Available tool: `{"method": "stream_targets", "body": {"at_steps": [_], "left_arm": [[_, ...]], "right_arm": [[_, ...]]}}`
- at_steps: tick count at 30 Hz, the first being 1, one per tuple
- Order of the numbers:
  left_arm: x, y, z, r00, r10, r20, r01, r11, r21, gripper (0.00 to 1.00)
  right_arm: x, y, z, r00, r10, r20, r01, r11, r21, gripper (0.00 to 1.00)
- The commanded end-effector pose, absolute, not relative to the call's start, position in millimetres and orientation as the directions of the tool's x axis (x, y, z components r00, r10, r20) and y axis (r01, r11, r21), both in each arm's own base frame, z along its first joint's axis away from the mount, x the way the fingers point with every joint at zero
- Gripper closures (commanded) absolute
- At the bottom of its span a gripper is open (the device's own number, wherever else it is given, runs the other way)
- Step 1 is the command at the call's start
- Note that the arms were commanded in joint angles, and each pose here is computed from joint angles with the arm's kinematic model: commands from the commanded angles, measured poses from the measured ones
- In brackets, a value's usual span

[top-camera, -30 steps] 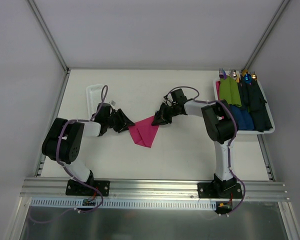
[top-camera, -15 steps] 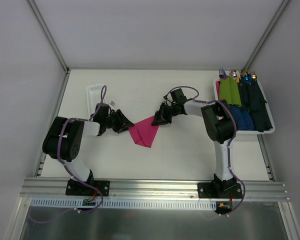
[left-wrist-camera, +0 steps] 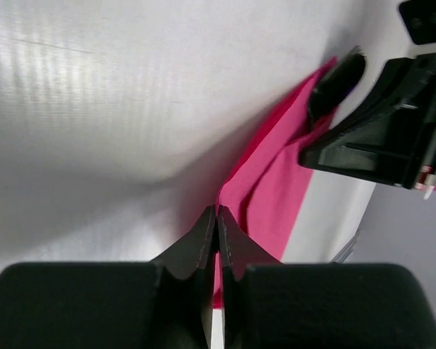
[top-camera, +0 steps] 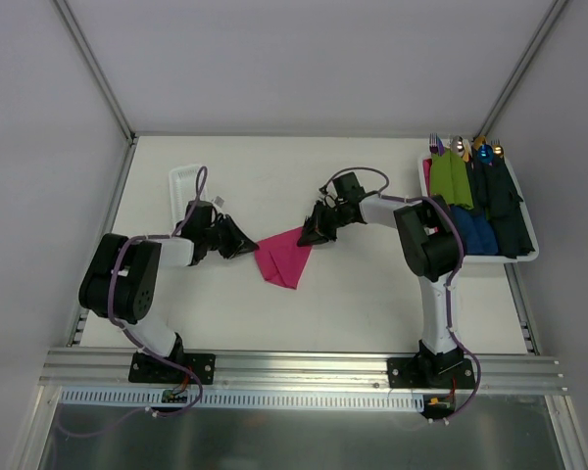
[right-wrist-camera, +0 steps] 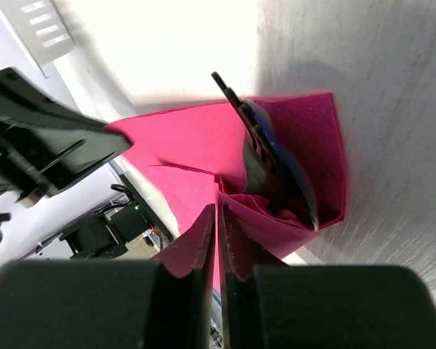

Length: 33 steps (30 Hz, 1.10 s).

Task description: Place the utensils on the paper napkin and roll it up

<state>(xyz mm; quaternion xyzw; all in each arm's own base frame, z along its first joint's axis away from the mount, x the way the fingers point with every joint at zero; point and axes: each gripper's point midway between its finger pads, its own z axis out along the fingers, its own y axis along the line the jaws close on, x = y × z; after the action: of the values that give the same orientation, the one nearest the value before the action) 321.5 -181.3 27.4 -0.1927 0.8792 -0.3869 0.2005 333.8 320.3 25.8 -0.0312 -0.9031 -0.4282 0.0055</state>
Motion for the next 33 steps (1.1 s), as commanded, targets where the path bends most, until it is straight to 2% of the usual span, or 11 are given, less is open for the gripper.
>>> {"method": "stream_targets", "body": {"at_steps": [1,13,14,21,25,30,33], "left_arm": [[331.9,-187.1,66.5,-0.838,-0.468,-0.282,-0.078,0.613,-0.786,0.99],[326.9,-254.8,111.9,-0.902,-0.355,-0.246,0.069,0.444,-0.893,1.0],[321.2,-265.6,110.4,-0.914,-0.347,-0.211,0.049,0.422,-0.905,1.0],[297.2,-304.6,101.8,-0.945,-0.29,-0.154,0.039,0.366,-0.93,1.0],[284.4,-310.2,82.1,-0.957,-0.263,-0.127,0.011,0.403,-0.915,1.0],[268.9,-296.6,39.9,-0.962,-0.266,-0.06,-0.091,0.52,-0.849,1.0],[265.8,-287.3,21.4,-0.959,-0.277,-0.059,-0.119,0.585,-0.802,1.0]], "right_arm": [[328.5,306.4,-2.0,-0.998,0.053,0.035,0.063,0.73,0.68,0.93],[327.1,309.1,-3.1,-0.999,0.035,0.019,0.039,0.755,0.655,0.97],[328.2,309.0,-2.9,-0.999,0.038,0.016,0.04,0.757,0.653,0.98],[326.9,307.8,-3.7,-0.999,0.042,0.021,0.045,0.764,0.643,0.99],[327.1,307.4,-3.2,-0.999,0.043,0.018,0.045,0.765,0.642,0.99],[326.6,305.7,-3.5,-0.999,0.04,0.018,0.042,0.766,0.641,0.99],[326.4,302.4,-2.4,-0.999,0.036,0.018,0.039,0.765,0.643,0.99]]}}
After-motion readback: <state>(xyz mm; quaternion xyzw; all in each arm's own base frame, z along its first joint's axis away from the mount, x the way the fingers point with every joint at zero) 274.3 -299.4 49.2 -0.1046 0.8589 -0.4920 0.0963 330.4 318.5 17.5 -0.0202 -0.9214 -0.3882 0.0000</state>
